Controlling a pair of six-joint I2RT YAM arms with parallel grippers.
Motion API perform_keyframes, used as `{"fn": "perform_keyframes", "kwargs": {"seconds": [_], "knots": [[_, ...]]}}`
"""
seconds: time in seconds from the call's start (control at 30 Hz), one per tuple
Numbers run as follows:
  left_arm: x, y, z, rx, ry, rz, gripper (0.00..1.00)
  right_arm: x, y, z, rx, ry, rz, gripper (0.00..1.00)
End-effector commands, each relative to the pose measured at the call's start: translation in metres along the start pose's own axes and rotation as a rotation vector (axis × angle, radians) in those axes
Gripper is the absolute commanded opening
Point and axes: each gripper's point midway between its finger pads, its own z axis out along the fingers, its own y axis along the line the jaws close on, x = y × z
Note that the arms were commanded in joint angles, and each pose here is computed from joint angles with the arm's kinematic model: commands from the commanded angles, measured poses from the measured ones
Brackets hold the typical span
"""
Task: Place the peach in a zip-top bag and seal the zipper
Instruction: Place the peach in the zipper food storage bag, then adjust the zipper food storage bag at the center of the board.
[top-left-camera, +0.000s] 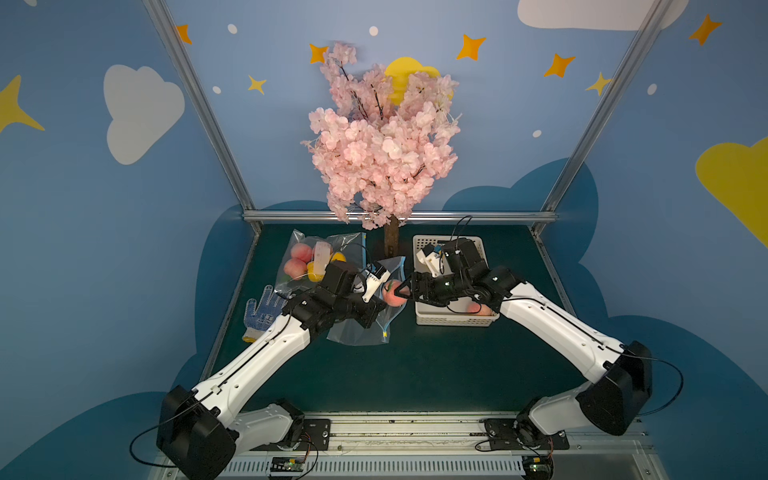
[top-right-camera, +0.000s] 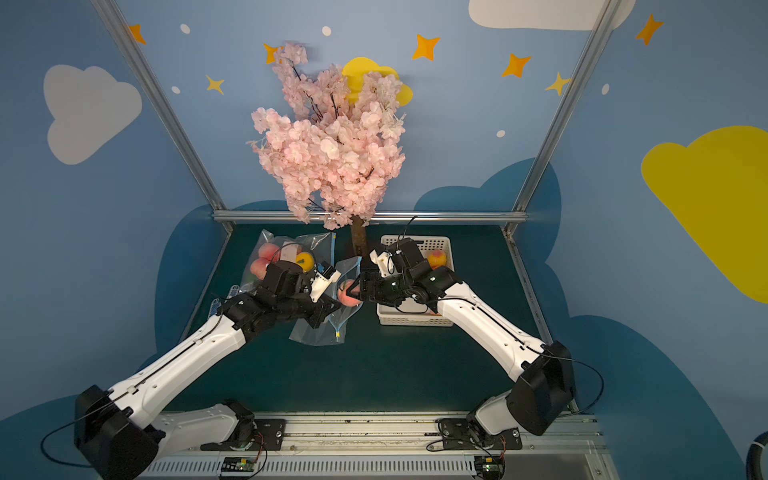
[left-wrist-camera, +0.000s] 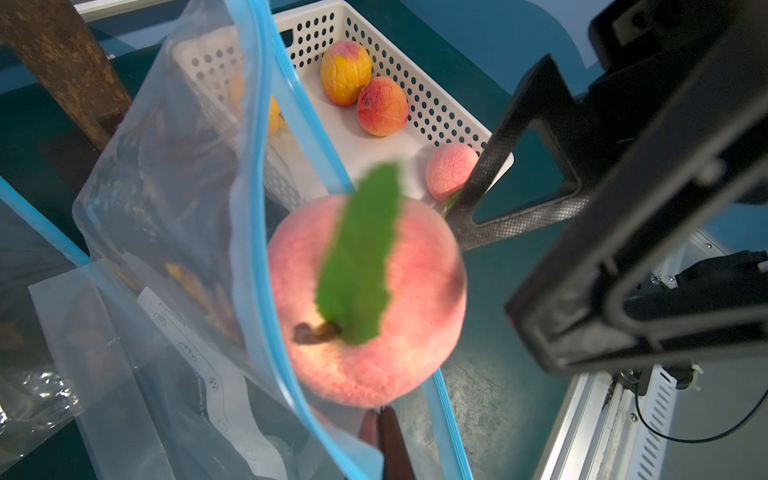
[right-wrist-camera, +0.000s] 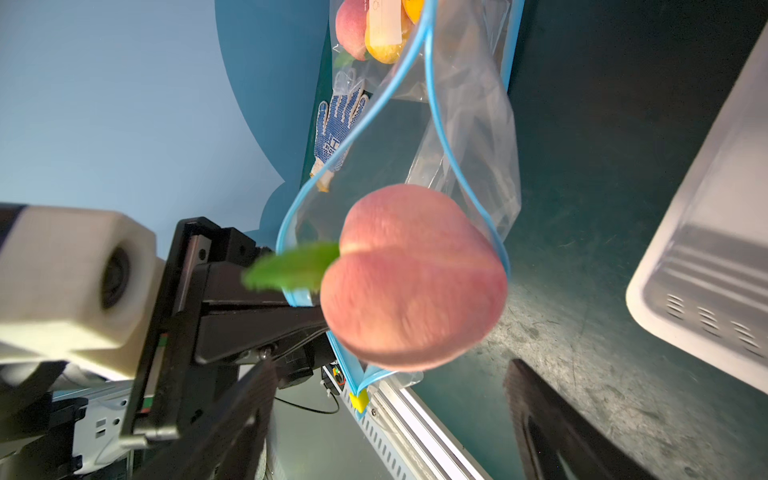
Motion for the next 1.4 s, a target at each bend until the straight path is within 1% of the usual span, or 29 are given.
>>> {"fn": "perform_keyframes", "kwargs": {"seconds": [0.0, 0.1, 0.23, 0.33, 0.4, 0.47, 0.6, 0.67, 0.77, 0.87, 0.97, 1.07, 1.1, 1.17, 1.27, 1.33, 1.37], "knots": [[-0.010, 0.005, -0.002, -0.016, -0.026, -0.045, 0.03, -0.001, -0.003, 0.000, -0.013, -0.009, 0.018, 0.87], [-0.009, 0.008, -0.003, -0.034, -0.010, -0.065, 0.03, -0.008, -0.008, -0.007, -0.003, -0.051, 0.021, 0.87], [-0.009, 0.005, -0.005, -0.016, -0.013, -0.062, 0.03, -0.016, -0.018, -0.009, -0.006, -0.111, 0.011, 0.85], [-0.012, -0.001, -0.007, 0.010, -0.025, -0.052, 0.03, -0.015, -0.025, 0.000, 0.011, -0.101, -0.005, 0.83], [-0.015, -0.002, -0.009, 0.015, -0.034, -0.053, 0.03, -0.012, -0.028, 0.008, 0.042, -0.068, -0.017, 0.79], [-0.020, -0.001, -0.011, 0.009, -0.041, -0.055, 0.03, -0.009, -0.031, 0.014, 0.078, -0.043, -0.027, 0.73], [-0.025, 0.002, -0.012, -0.013, -0.046, -0.069, 0.03, -0.005, -0.042, 0.020, 0.154, -0.040, -0.045, 0.59], [-0.029, 0.002, -0.012, -0.014, -0.055, -0.085, 0.03, -0.004, -0.044, 0.023, 0.163, -0.041, -0.044, 0.55], [-0.033, 0.002, -0.013, -0.012, -0.066, -0.095, 0.03, -0.004, -0.042, 0.028, 0.163, -0.041, -0.038, 0.54], [-0.033, 0.000, -0.013, 0.003, -0.068, -0.094, 0.03, -0.007, -0.043, 0.032, 0.176, -0.043, -0.023, 0.58], [-0.029, -0.002, -0.012, 0.013, -0.063, -0.091, 0.03, -0.010, -0.047, 0.037, 0.201, -0.036, -0.005, 0.55], [-0.030, -0.002, -0.016, 0.003, -0.079, -0.096, 0.03, -0.011, -0.063, 0.039, 0.309, -0.017, 0.016, 0.46], [-0.031, 0.000, -0.018, -0.008, -0.086, -0.100, 0.03, -0.010, -0.072, 0.038, 0.365, -0.006, 0.021, 0.40], [-0.030, 0.006, -0.021, -0.050, -0.089, -0.117, 0.03, -0.013, -0.088, 0.032, 0.481, -0.006, 0.007, 0.35], [-0.022, 0.028, -0.027, -0.189, -0.054, -0.163, 0.03, -0.017, -0.100, 0.012, 0.631, 0.004, -0.026, 0.24], [-0.016, 0.043, -0.034, -0.301, 0.004, -0.209, 0.03, -0.022, -0.099, -0.004, 0.707, -0.006, -0.058, 0.20], [-0.015, 0.046, -0.037, -0.335, 0.037, -0.222, 0.03, -0.024, -0.097, -0.009, 0.724, -0.016, -0.073, 0.18]]}}
